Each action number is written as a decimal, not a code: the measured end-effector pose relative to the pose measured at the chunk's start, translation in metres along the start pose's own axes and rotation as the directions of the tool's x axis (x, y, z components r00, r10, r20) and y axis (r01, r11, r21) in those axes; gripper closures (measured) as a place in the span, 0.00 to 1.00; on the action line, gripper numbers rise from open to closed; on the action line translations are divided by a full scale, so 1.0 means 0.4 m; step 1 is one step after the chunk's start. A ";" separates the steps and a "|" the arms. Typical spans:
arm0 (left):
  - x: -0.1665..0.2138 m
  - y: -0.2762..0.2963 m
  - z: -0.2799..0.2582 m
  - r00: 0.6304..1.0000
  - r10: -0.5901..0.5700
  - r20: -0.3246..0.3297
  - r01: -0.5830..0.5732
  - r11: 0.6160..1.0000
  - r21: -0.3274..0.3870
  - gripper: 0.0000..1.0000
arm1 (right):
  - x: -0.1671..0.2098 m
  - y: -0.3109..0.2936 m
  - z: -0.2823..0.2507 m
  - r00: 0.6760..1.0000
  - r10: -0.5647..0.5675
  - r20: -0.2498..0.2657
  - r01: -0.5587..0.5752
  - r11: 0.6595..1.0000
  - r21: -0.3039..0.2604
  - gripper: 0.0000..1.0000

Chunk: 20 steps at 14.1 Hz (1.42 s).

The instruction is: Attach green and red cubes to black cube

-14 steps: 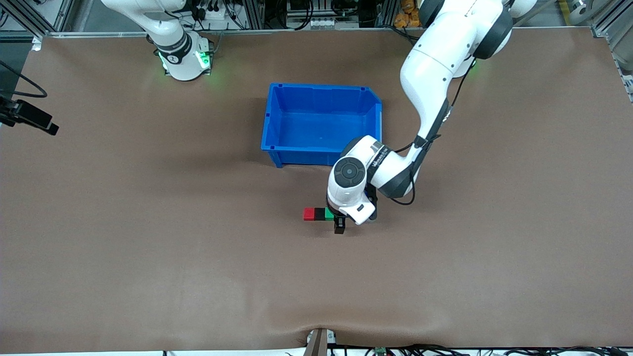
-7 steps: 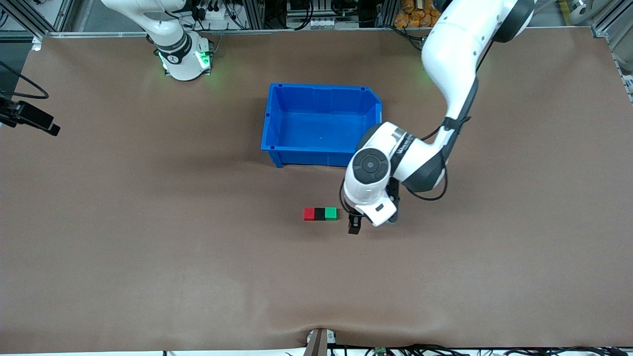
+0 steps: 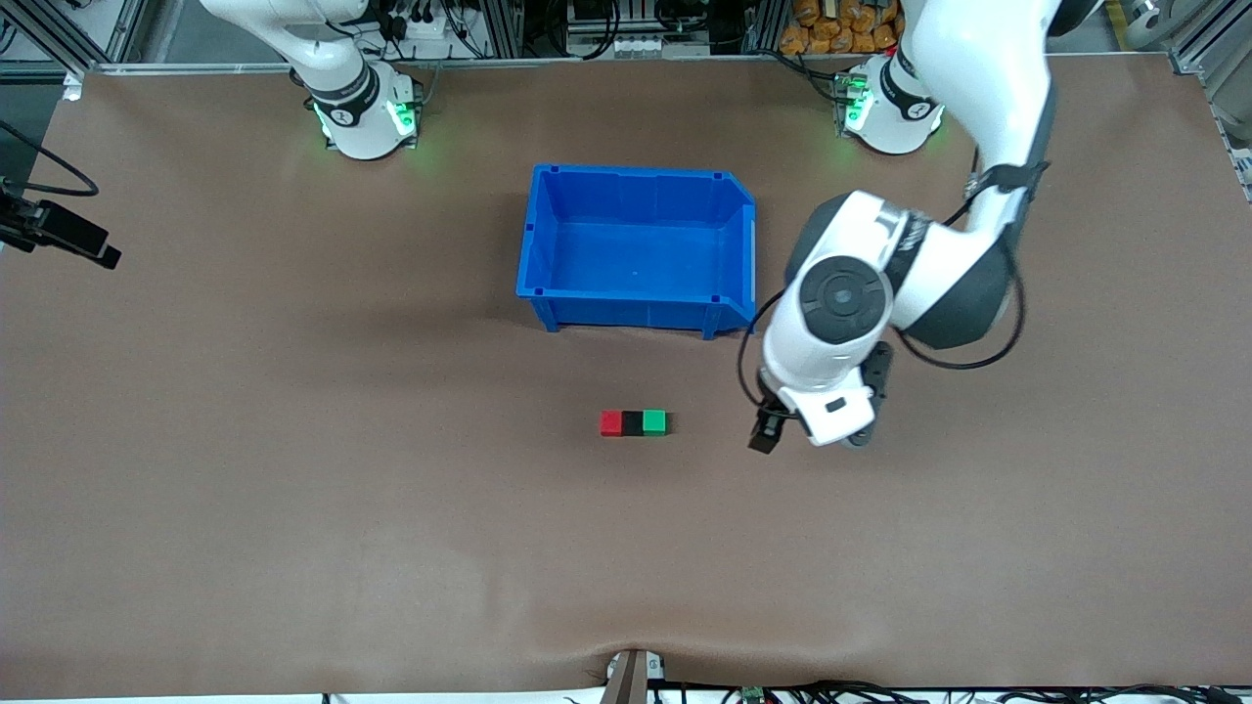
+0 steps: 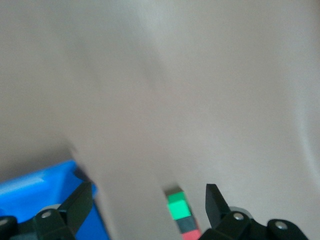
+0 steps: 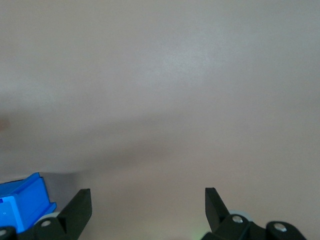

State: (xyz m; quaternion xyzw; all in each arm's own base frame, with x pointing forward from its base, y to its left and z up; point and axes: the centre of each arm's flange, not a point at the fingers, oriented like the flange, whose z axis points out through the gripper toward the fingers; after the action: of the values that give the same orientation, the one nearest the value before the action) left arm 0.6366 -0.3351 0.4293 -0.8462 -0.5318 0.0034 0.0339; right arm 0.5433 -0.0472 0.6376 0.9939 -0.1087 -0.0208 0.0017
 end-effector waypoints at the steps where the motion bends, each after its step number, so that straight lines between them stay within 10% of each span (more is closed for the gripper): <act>1: 0.026 -0.017 -0.032 0.999 0.043 -0.002 -0.043 0.999 0.011 0.00 | 0.000 0.000 0.000 1.000 0.000 0.000 0.000 1.000 0.000 0.00; 7: 0.231 -0.135 -0.201 0.957 0.289 0.020 -0.290 0.954 0.073 0.00 | 0.000 -0.003 0.001 1.000 -0.002 0.001 0.002 1.000 0.000 0.00; 20: 0.471 -0.420 -0.469 0.698 0.715 0.035 -0.716 0.696 0.045 0.00 | 0.001 0.005 0.006 1.000 0.005 0.013 -0.005 1.000 0.007 0.00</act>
State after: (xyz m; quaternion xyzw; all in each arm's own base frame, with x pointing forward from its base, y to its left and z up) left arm 0.5753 -0.1031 0.6325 -0.9850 -0.1610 0.0374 0.0495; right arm 0.5430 -0.0490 0.6352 0.9934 -0.1111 -0.0269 -0.0026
